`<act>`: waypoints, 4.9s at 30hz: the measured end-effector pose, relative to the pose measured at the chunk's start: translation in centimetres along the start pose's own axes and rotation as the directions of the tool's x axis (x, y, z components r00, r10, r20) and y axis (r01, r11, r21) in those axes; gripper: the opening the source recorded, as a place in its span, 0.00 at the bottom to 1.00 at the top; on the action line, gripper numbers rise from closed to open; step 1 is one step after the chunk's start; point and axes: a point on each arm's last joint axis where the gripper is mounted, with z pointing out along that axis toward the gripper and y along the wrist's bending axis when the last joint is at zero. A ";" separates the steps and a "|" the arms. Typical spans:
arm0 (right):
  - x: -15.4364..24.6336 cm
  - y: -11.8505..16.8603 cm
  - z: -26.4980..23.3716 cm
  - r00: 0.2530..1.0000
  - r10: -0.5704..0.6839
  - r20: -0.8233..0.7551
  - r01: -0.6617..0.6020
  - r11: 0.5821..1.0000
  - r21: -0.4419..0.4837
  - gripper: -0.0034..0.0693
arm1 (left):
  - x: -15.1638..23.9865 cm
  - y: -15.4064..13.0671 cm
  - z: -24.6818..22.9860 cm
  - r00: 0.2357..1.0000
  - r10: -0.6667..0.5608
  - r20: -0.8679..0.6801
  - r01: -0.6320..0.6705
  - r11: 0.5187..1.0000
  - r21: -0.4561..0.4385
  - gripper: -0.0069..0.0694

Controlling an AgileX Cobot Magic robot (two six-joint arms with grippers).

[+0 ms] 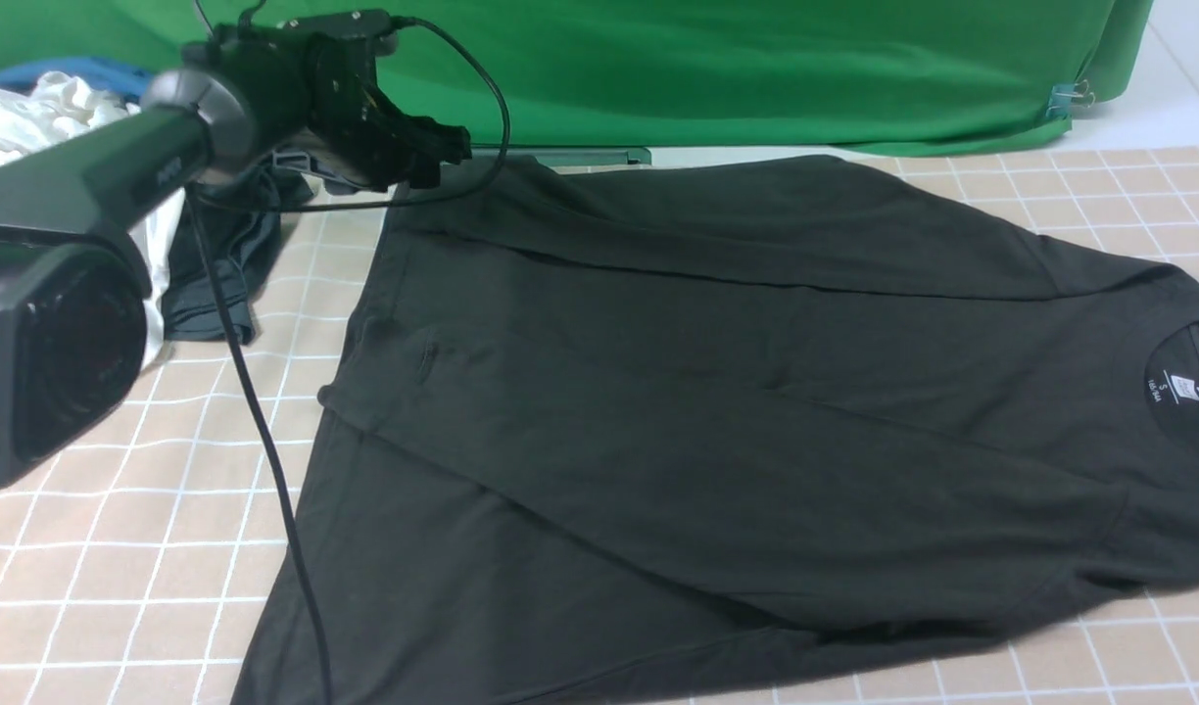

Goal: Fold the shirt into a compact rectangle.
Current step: 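Grab the top left corner of the dark shirt with the left gripper, then fold the left side of the dark shirt inward over its body with the left gripper, then grasp the near edge of the shirt at its hem and shoulder corners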

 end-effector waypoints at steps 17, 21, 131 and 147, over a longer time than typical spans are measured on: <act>0.0 0.0 0.0 1.000 -0.001 -0.002 0.001 1.000 0.000 0.14 | 1.5 0.2 2.5 0.999 0.041 -0.013 -0.041 0.999 0.005 0.51; 0.0 0.0 0.0 1.000 -0.001 -0.002 0.001 1.000 0.000 0.14 | 1.6 0.2 2.5 0.998 0.052 -0.022 -0.051 0.999 0.006 0.27; 0.9 -0.4 5.1 0.928 -0.025 -0.371 0.045 0.998 0.044 0.17 | 25.5 -0.9 -20.7 0.770 -0.044 -0.636 -0.074 0.985 -0.157 0.76; 0.9 -0.4 5.1 0.929 -0.028 -0.370 0.047 0.998 0.043 0.18 | 25.4 -1.3 -21.8 0.788 -0.069 -0.612 -0.007 0.993 -0.121 0.14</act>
